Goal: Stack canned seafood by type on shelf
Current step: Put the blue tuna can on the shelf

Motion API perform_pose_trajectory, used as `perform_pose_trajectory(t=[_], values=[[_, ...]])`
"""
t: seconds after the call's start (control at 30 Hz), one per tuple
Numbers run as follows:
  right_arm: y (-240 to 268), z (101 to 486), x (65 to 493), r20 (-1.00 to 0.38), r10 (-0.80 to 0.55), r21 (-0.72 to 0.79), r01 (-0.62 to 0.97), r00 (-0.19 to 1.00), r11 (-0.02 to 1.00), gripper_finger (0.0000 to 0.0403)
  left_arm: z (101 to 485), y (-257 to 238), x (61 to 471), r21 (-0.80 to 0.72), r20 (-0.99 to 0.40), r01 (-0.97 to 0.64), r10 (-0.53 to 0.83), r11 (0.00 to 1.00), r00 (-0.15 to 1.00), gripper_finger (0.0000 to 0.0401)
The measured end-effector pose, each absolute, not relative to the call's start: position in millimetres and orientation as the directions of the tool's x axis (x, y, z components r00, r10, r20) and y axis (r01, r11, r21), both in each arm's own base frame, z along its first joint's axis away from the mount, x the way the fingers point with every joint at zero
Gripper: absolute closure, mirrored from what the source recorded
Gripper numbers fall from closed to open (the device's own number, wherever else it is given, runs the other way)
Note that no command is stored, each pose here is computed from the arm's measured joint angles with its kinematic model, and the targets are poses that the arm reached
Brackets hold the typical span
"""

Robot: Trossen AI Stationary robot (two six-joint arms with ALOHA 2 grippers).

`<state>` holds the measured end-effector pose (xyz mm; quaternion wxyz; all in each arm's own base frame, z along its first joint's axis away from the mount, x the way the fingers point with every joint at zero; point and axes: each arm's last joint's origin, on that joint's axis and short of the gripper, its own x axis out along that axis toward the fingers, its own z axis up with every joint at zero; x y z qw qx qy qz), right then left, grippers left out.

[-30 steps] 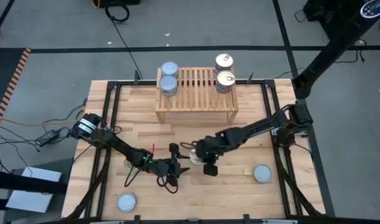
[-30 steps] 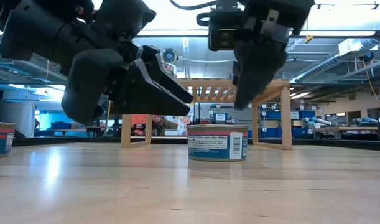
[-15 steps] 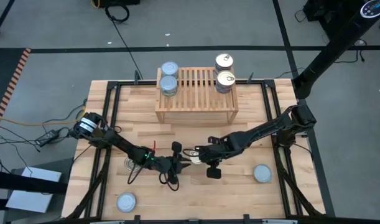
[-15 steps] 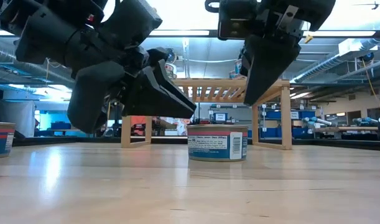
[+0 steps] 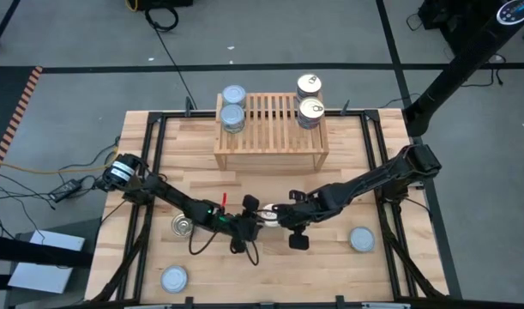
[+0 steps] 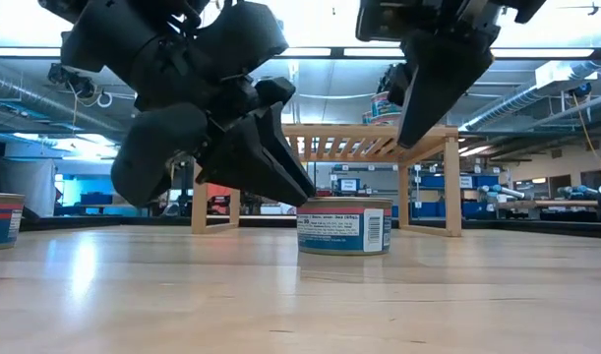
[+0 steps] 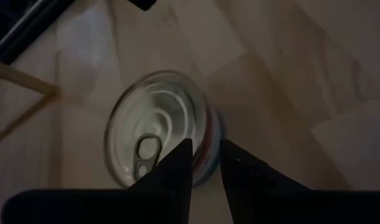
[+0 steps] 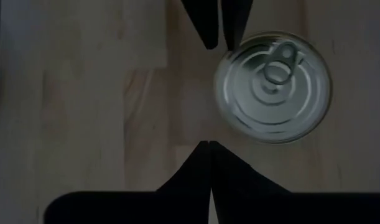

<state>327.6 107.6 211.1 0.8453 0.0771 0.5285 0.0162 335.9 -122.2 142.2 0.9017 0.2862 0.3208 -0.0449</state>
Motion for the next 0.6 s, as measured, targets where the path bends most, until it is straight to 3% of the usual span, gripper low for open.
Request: perform_pose_trajectory(t=[0.4, 0.6], values=[[112.2, 214.1, 324.7, -0.886, 0.092, 0.127, 0.047, 0.454, 0.991, 0.0386, 141.7, -114.4, 338.3, 0.521, -0.613, 0.288, 0.117, 0.803, 0.781, 0.0322], [112.4, 214.0, 324.6, -0.887, 0.092, 0.125, 0.044, 0.453, 0.991, 0.0390, 140.2, -112.4, 337.2, 0.551, -0.630, 0.326, 0.127, 0.769, 0.766, 0.0351]])
